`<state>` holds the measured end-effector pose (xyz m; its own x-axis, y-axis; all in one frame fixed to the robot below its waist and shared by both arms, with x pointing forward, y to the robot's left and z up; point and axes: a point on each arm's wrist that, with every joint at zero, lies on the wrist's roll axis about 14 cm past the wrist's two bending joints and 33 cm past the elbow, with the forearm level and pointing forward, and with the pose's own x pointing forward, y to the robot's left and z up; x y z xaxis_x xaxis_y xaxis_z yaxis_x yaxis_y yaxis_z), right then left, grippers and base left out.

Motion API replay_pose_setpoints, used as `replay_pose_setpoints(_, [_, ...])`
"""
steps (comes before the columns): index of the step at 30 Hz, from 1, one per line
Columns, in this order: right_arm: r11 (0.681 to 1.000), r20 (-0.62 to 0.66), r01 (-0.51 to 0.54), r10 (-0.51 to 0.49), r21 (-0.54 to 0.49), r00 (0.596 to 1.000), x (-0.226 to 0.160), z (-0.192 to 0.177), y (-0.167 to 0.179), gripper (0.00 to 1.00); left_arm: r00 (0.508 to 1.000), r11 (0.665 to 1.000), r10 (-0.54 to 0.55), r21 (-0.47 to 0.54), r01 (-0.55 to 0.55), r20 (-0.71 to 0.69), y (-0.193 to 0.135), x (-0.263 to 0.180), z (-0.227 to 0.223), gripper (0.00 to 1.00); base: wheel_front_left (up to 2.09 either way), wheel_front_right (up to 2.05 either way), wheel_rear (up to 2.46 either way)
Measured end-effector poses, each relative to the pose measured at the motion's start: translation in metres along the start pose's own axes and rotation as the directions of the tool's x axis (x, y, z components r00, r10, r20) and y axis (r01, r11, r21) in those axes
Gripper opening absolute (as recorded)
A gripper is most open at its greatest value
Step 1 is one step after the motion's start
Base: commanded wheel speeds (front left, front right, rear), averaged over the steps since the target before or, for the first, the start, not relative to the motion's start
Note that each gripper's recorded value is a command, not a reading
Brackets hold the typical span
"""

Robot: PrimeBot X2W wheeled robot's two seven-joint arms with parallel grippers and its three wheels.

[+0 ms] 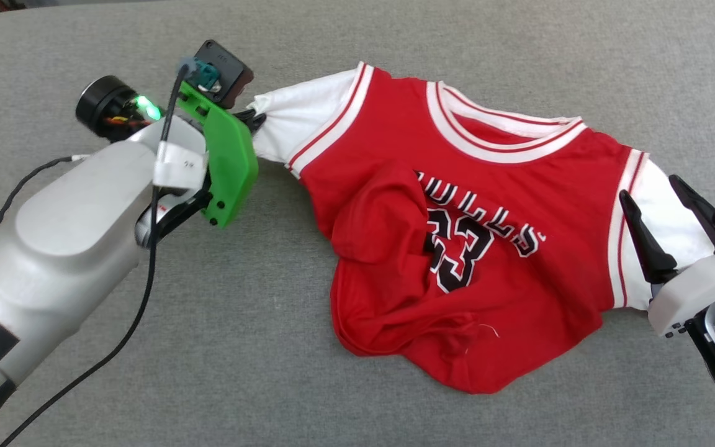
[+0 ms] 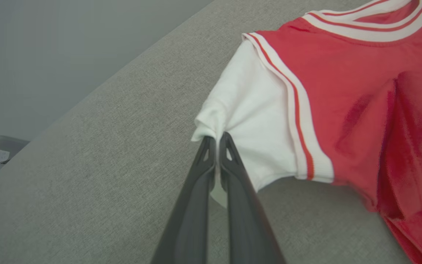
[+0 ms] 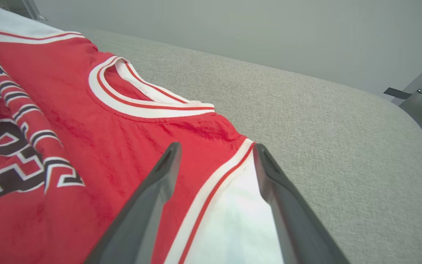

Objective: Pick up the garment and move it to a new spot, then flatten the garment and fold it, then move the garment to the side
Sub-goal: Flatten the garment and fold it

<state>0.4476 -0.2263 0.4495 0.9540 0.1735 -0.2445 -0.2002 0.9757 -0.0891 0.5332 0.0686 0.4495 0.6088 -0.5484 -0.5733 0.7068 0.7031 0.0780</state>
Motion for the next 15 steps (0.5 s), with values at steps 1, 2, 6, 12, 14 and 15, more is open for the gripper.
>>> replay_pose_setpoints(1, [1.000,0.003,-0.005,0.005,0.002,1.000,-0.001,0.001,0.002,1.00,1.000,1.000,0.030,-0.005,-0.030,0.010,0.006,-0.009,-0.002,0.00,0.00,0.00,0.00])
replay_pose_setpoints(2, [1.000,0.005,-0.010,0.010,0.003,1.000,-0.001,0.002,0.004,1.00,0.998,0.998,0.059,-0.011,-0.059,0.022,0.011,-0.019,-0.003,0.00,0.00,0.00,0.00])
replay_pose_setpoints(6, [1.000,0.014,-0.023,0.023,0.010,1.000,-0.003,0.007,0.011,1.00,0.985,0.986,0.165,-0.031,-0.164,0.049,0.029,-0.055,-0.012,0.00,0.00,0.00,0.00])
replay_pose_setpoints(12, [0.999,0.020,-0.030,0.030,0.020,0.999,-0.005,0.010,0.017,1.00,0.976,0.964,0.216,-0.158,-0.212,0.012,0.014,-0.089,-0.055,0.00,0.00,0.00,0.00])
replay_pose_setpoints(14, [0.999,0.016,-0.033,0.033,0.020,0.999,-0.005,0.011,0.018,1.00,0.978,0.960,0.209,-0.185,-0.209,-0.020,0.002,-0.091,-0.073,0.00,0.00,0.00,0.00])
replay_pose_setpoints(15, [0.999,0.016,-0.033,0.033,0.020,0.999,-0.005,0.011,0.018,1.00,0.979,0.957,0.200,-0.208,-0.203,-0.036,-0.005,-0.090,-0.083,0.00,0.00,0.00,0.00])
